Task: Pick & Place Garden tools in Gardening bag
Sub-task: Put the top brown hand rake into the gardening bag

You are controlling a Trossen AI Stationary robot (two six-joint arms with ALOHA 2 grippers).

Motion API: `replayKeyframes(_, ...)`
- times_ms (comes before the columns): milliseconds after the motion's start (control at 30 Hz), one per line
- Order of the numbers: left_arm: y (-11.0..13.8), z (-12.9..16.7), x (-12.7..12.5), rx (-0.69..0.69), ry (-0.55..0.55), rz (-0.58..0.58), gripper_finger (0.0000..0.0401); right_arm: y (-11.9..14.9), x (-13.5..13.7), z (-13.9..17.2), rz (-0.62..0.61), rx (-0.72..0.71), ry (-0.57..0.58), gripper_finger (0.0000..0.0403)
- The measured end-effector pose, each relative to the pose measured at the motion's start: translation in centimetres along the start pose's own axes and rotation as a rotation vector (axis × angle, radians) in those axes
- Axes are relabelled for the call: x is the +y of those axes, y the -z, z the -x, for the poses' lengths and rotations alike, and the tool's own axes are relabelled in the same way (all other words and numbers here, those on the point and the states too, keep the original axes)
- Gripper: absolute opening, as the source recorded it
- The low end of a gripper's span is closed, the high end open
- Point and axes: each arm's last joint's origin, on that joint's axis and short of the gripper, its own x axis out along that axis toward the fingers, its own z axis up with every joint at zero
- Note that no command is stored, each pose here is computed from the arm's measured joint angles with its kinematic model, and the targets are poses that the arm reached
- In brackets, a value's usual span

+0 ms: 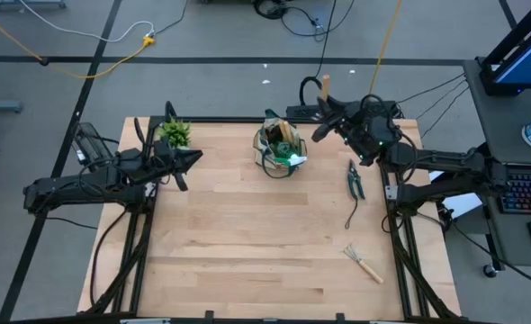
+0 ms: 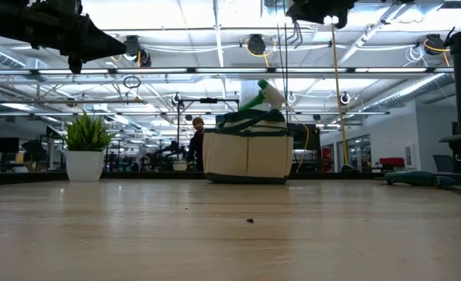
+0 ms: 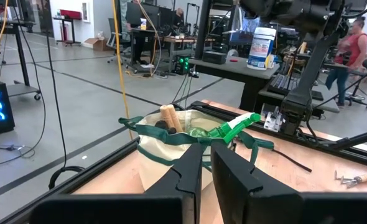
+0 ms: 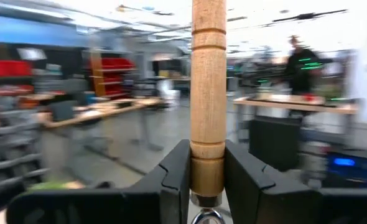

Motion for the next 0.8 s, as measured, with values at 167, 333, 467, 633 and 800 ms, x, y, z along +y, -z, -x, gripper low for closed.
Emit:
replayKeyframes(167,0.0,0.0,0.0,0.001,0.0,-0.001,0.0042,1.1,1.0,-0.6,-0.049,0.031,-0.145,0.0062)
replayKeyframes(333,0.0,0.0,0.0,0.0,0.0,-0.002,0.0042,2.9,1.7,-1.9,-0.055,0.083,-0.248,0.0062)
replayKeyframes(467,0.0,0.0,0.0,0.001,0.0,-0.002,0.0042,4.1,1.6,-3.0,-0.059,0.117,-0.29,0.0062)
replayKeyframes(633,0.0,0.0,0.0,0.001,0.001,-0.002,0.0042,5.8,1.3,-4.4,-0.074,0.163,-0.328,0.0062)
replayKeyframes(800,0.0,0.0,0.0,0.001,0.001,-0.006,0.0042,7.5,1.2,-5.6,-0.066,0.206,-0.365,0.0062)
